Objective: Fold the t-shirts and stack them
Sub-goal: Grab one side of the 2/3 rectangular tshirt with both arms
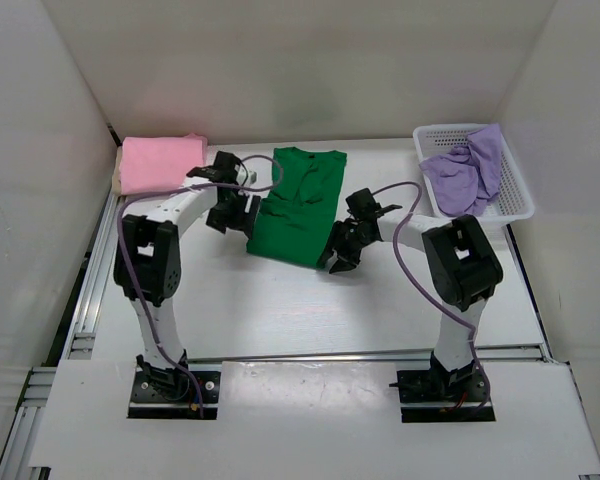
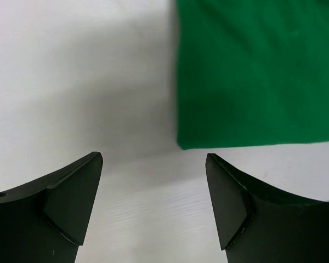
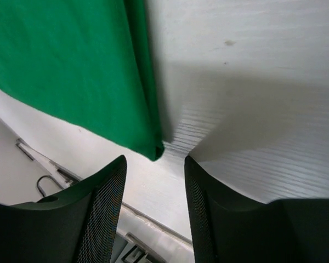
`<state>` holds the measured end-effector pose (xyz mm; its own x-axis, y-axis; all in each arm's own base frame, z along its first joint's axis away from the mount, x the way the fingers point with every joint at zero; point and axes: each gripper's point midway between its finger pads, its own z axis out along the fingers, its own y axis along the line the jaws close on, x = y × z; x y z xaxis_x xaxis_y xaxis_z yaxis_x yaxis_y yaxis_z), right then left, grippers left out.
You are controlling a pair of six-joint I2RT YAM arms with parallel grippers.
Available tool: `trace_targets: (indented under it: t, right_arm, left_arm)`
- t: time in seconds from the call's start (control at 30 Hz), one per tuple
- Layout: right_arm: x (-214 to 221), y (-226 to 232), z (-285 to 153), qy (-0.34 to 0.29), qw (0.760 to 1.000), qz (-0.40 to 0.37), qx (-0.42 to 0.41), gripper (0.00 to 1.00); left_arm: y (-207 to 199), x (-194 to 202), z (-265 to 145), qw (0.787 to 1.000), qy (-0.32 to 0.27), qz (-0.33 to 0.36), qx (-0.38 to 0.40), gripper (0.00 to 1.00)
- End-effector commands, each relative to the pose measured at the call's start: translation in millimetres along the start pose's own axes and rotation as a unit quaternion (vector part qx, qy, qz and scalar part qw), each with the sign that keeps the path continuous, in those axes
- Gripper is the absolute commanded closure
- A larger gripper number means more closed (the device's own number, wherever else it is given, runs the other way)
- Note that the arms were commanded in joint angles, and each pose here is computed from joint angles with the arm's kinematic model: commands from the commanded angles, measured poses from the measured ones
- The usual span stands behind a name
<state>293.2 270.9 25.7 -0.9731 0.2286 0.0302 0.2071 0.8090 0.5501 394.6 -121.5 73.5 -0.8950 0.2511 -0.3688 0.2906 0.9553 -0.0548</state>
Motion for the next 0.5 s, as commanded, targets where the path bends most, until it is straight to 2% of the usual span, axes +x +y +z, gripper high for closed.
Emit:
trace_targets:
  t: [0.0,0.2,0.33,0.47]
  right_arm:
    - [2.4,-1.0,7.2,0.014,1.0,0.016,-0.005,0.48]
    - [3.6,-4.2,12.9,0.023,1.0,0.021,-0.002,0.58]
    - [-7.0,2.4,17.6,0.03,0.999,0.021,-0.011,0.65]
    - [-20.2,0.8,13.6,0.024,0.999,0.028,-0.016,0.91]
  left_arm:
    - [-42.6,15.7,7.1,0.997,0.027,0.022,0.072,0.13]
    - [-47.4,10.9,21.9,0.995,0.038,0.02,0.086,0.16]
    - [-45.0,19.4,31.3,0.995,0.057,0.018,0.081,0.27]
    - [-46.1,28.3,40.2,0.993,0.074,0.015,0.086,0.51]
